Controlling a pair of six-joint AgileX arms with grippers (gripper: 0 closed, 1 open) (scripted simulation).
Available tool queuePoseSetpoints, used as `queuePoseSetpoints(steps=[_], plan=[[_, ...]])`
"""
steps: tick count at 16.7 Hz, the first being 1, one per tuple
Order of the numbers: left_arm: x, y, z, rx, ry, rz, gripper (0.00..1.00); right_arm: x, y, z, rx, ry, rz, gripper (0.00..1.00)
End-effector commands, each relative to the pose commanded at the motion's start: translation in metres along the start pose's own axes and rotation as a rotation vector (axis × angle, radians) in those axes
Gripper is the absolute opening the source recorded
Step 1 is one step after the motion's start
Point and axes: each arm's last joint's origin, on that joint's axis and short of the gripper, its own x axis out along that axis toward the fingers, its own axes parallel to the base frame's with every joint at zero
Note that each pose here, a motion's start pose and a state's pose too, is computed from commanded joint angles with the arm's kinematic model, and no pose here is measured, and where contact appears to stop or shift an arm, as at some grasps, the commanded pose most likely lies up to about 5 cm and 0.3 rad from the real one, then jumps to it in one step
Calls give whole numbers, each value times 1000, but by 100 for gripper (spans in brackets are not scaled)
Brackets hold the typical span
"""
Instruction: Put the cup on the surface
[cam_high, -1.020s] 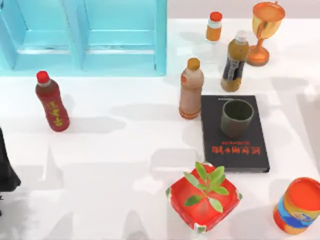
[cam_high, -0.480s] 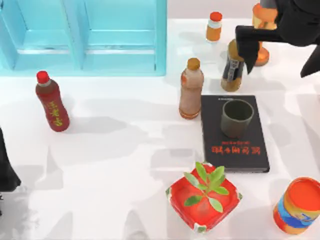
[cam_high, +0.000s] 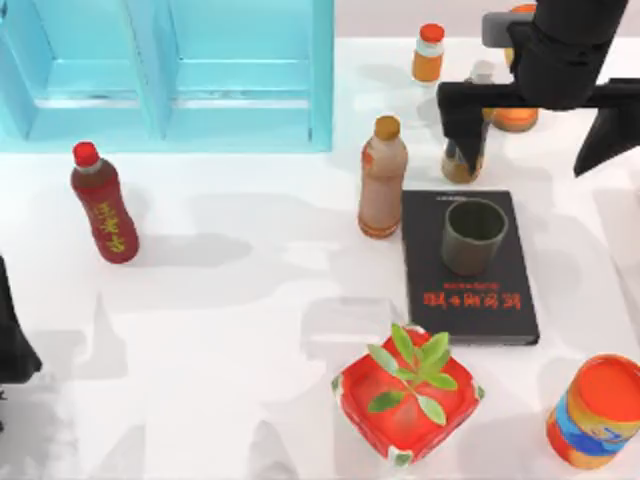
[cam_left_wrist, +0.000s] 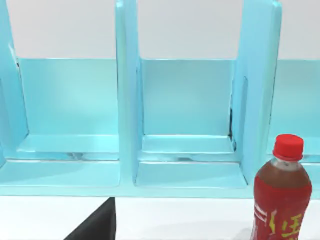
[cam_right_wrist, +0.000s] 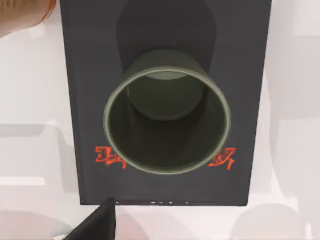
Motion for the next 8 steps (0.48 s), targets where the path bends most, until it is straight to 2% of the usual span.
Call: queuePoseSetpoints(steps=[4,8], plan=[[0,0,0,0,0,0,100,10,-1,2,0,0,0,100],[0,0,0,0,0,0,100,57,1,4,0,-5,2,100]])
